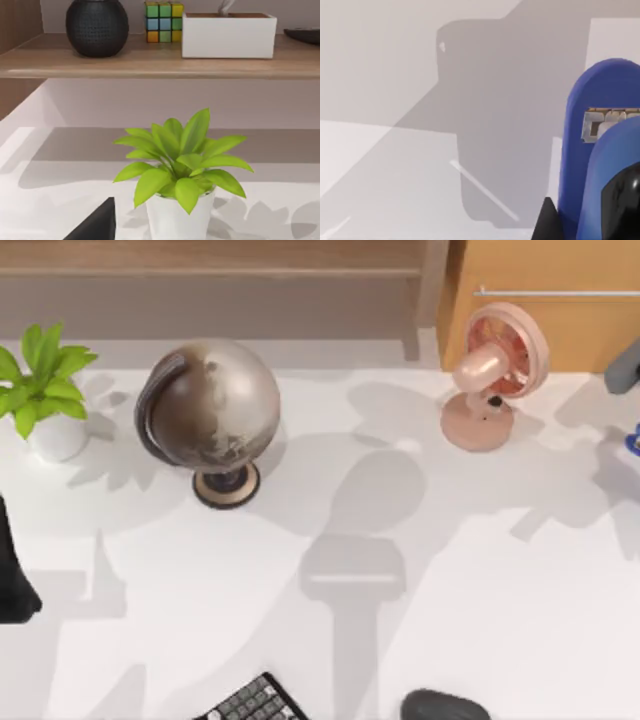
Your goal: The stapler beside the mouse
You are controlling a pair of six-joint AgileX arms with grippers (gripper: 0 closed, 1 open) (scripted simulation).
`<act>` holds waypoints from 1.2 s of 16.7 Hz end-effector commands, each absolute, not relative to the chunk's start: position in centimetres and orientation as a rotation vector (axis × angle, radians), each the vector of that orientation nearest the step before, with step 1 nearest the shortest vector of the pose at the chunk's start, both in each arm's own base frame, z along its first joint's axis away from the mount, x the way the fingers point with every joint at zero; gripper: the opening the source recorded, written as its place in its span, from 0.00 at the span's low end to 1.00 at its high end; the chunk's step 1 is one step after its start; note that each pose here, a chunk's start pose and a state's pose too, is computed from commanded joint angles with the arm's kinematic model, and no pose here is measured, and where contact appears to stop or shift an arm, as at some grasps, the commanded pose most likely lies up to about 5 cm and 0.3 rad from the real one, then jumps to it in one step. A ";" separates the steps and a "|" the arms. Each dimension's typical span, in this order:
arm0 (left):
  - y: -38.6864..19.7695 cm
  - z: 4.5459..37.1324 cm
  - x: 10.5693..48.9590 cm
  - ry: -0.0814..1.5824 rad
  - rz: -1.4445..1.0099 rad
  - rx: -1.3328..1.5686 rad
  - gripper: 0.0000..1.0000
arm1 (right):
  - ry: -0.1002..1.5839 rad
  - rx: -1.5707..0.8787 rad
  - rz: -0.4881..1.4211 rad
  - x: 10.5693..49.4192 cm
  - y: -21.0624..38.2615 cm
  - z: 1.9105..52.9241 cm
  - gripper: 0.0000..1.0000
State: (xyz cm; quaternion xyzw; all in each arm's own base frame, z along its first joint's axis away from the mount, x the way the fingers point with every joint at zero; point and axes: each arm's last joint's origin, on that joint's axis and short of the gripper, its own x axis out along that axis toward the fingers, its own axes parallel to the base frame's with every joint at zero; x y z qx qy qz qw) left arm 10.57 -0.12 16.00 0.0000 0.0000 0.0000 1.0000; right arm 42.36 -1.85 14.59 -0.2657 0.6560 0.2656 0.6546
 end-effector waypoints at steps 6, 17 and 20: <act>-0.1 16.0 10.6 0.000 0.000 0.000 1.00 | 1.540 -0.465 0.412 40.6 1.3 18.2 0.00; -0.1 16.0 10.6 0.000 0.000 0.000 1.00 | 1.559 -0.011 0.019 34.4 18.0 17.9 0.00; -0.1 16.0 10.6 0.000 0.000 0.000 1.00 | 1.565 0.026 0.022 32.6 21.3 16.6 0.00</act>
